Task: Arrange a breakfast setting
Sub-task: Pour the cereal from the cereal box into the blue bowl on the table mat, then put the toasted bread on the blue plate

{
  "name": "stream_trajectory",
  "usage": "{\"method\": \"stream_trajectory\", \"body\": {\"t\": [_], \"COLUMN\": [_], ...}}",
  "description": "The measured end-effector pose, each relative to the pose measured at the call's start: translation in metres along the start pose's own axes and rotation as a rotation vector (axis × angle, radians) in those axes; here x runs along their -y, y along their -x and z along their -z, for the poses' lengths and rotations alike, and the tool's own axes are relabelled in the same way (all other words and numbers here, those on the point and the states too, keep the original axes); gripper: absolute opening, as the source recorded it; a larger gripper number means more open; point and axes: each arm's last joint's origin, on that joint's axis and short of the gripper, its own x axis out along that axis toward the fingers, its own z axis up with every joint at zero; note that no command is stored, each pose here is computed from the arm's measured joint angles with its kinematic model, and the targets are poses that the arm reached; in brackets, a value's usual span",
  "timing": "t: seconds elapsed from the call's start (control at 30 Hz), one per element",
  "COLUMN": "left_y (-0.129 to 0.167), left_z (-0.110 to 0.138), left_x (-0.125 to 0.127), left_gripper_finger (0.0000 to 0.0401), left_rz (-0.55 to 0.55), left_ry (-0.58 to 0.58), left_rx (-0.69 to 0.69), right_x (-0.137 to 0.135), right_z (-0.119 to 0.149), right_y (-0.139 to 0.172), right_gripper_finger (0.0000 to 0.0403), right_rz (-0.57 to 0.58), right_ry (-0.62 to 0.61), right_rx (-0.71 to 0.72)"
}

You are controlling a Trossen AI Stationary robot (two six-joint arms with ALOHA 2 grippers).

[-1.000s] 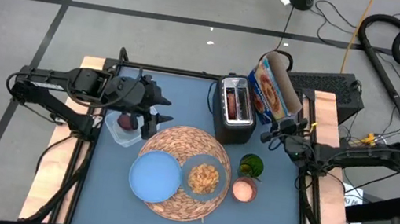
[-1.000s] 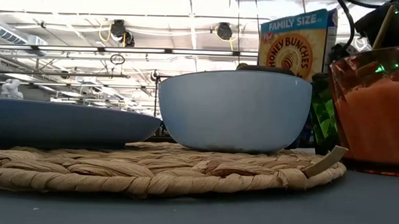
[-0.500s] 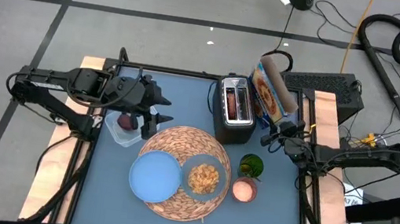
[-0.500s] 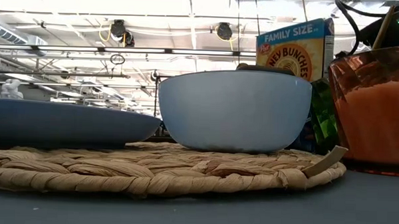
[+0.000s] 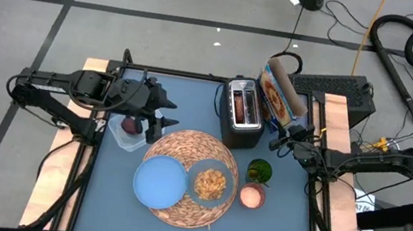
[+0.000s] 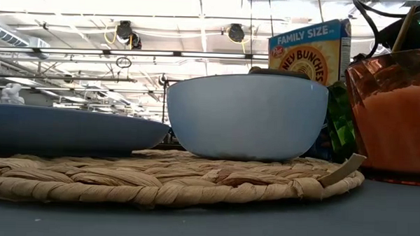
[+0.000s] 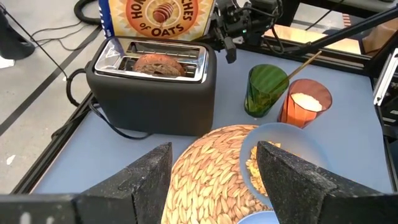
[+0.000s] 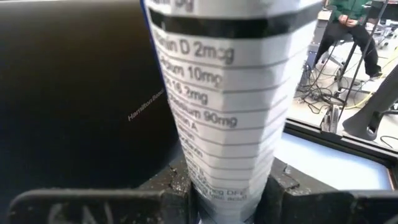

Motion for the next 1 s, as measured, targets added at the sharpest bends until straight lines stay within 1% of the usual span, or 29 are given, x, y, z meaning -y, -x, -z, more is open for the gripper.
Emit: {"method": "stream_trajectory", "body": {"t": [0.1,0.2,0.47,0.67,0.8,1.0], "left_y": [0.0,0.0,0.0,0.0,0.0,0.0], "left_z": [0.0,0.0,0.0,0.0,0.0,0.0], "left_x": [-0.0001,-0.0001,-0.0001,0.0,0.0,-0.0001], "left_gripper_finger": [0.0239,0.0239,0.0239,0.0239,0.0239,0.0239], "left_rz": [0.0,0.0,0.0,0.0,0.0,0.0], "left_ry": [0.0,0.0,-0.009,-0.01,-0.01,-0.01], "left_rx": [0.0,0.0,0.0,0.0,0.0,0.0], "right_x": [-0.0002,-0.0006,-0.0033,-0.0033,-0.0037,-0.0057], "right_z": [-0.0002,0.0001,0.0016,0.0015,0.0014,0.0014], "right_y": [0.0,0.0,0.0002,0.0002,0.0004,0.0007], "right_gripper_finger": [0.0103,0.0127,0.0227,0.0287,0.0307,0.0313], "right_rz": [-0.005,-0.018,-0.115,-0.113,-0.129,-0.192], "right_ry": [-0.005,-0.004,-0.004,-0.038,-0.03,-0.019], "right_rx": [0.0,-0.006,-0.043,-0.043,-0.047,-0.066]}}
